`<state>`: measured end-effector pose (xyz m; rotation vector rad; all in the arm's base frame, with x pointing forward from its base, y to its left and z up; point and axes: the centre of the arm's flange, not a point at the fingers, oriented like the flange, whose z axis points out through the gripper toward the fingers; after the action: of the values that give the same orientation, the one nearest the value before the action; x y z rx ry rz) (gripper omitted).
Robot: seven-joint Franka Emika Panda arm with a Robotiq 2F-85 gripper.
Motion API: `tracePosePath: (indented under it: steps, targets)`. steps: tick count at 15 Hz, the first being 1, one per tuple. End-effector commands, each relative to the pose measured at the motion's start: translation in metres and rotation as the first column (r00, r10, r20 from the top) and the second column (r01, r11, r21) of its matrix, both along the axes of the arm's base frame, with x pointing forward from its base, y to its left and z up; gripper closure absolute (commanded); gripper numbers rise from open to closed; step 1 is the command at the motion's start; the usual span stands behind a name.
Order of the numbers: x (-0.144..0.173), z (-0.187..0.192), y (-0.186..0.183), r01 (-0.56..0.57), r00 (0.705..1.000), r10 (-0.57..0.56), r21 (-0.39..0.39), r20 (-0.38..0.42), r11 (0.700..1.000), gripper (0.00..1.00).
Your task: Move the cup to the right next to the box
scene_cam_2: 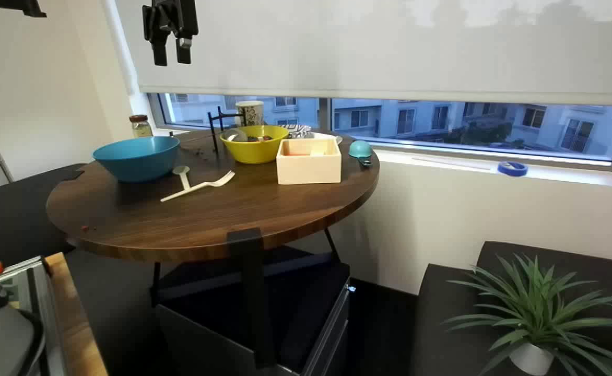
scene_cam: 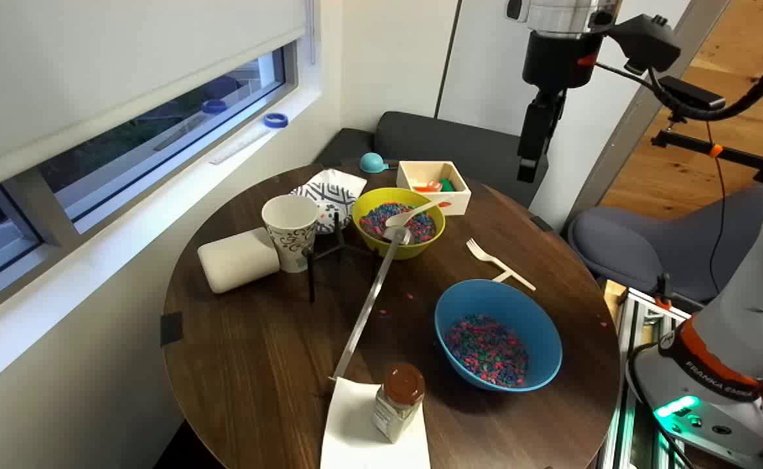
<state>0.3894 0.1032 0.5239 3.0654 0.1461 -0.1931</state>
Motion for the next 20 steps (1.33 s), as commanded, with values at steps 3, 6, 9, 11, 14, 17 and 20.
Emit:
tracePosePath:
  steps: [3,6,9,11,14,17,20]
  targets:
    - [0.000,0.000,0.000,0.000,1.000,0.000,0.000,0.000,1.000,0.00]
    - [0.000,0.000,0.000,0.000,1.000,0.000,0.000,0.000,1.000,0.00]
    - [0.000,0.000,0.000,0.000,1.000,0.000,0.000,0.000,1.000,0.00]
    - [0.026,0.002,0.001,-0.026,0.999,0.025,0.047,0.037,0.999,0.00]
    - [0.075,0.007,0.007,-0.012,0.989,-0.008,0.136,0.147,0.991,0.00]
    - [0.122,0.001,0.010,-0.030,0.976,-0.016,0.210,0.215,0.977,0.00]
    - [0.167,-0.016,0.023,0.002,0.976,-0.055,0.246,0.211,0.969,0.00]
